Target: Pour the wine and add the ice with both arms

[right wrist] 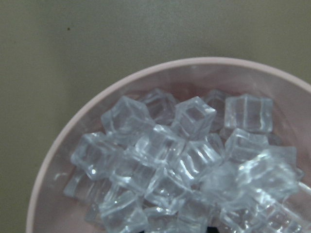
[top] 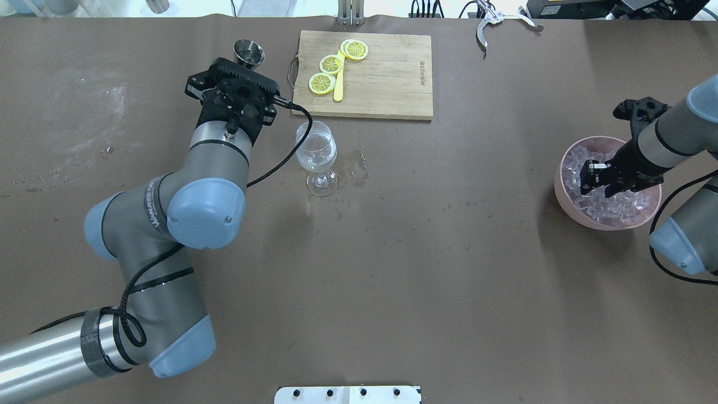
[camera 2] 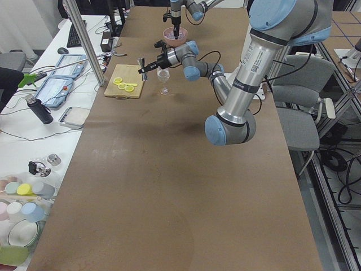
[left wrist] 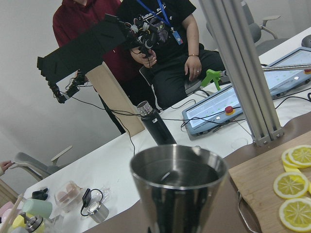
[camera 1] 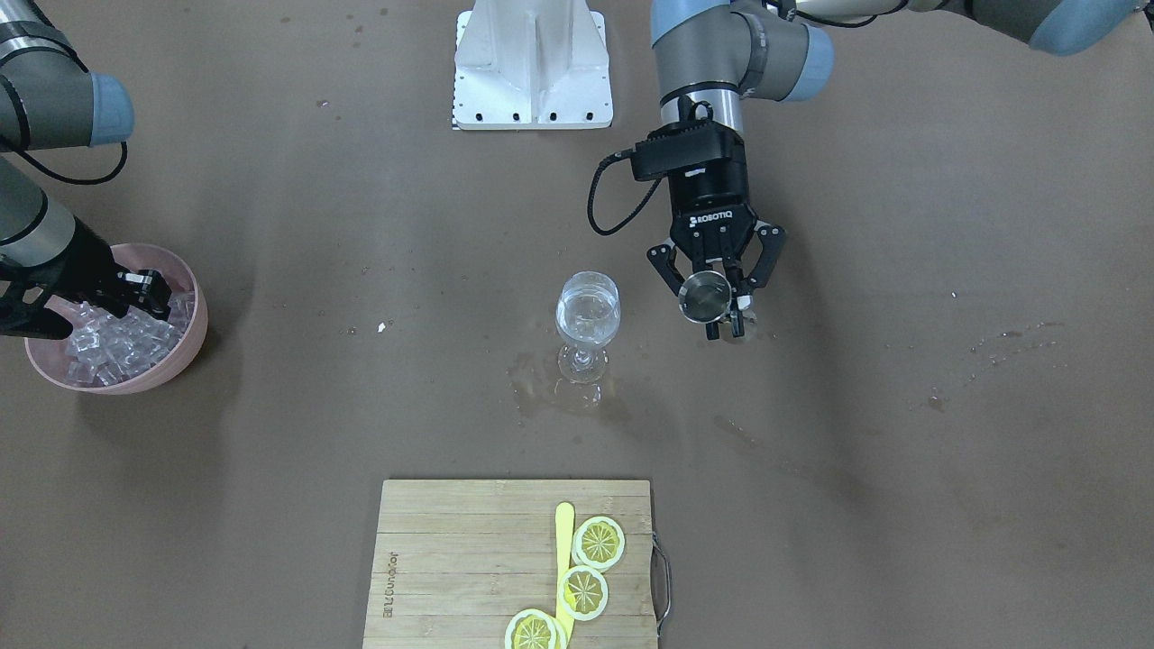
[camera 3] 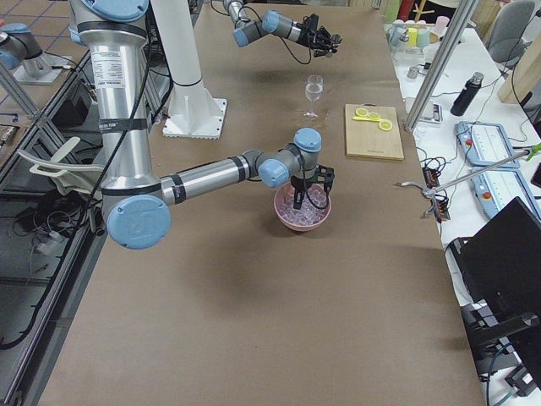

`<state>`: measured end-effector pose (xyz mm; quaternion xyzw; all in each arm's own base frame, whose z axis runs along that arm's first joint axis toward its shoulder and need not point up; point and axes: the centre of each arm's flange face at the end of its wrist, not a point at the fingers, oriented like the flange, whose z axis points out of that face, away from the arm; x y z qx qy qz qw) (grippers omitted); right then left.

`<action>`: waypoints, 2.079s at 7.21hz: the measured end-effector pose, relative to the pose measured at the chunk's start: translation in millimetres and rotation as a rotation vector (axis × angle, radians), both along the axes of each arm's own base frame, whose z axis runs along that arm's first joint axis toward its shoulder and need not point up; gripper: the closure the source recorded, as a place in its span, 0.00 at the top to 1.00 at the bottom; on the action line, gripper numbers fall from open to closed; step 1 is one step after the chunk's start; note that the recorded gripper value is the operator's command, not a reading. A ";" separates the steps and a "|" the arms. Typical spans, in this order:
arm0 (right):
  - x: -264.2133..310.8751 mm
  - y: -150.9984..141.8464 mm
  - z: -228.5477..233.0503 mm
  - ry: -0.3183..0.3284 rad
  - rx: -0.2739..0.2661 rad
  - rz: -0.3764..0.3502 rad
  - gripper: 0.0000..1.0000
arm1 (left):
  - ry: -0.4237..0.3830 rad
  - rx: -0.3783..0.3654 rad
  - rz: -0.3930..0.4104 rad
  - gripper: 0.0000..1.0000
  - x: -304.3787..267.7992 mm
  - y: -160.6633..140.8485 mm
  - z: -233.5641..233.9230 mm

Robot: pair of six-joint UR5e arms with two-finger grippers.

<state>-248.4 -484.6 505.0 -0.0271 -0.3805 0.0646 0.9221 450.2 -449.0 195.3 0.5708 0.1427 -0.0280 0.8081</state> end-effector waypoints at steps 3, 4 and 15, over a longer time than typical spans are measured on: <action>9.0 2.2 -19.0 0.021 -0.035 0.010 0.54 | -0.071 0.002 0.002 0.00 24.0 21.6 2.7; 9.2 2.9 -20.3 0.024 -0.037 0.009 0.75 | -0.100 -0.004 0.000 0.00 27.5 22.8 -0.8; 2.1 9.1 2.5 0.041 -0.065 -0.018 0.72 | -0.453 -0.005 -0.011 0.00 85.7 66.1 -1.3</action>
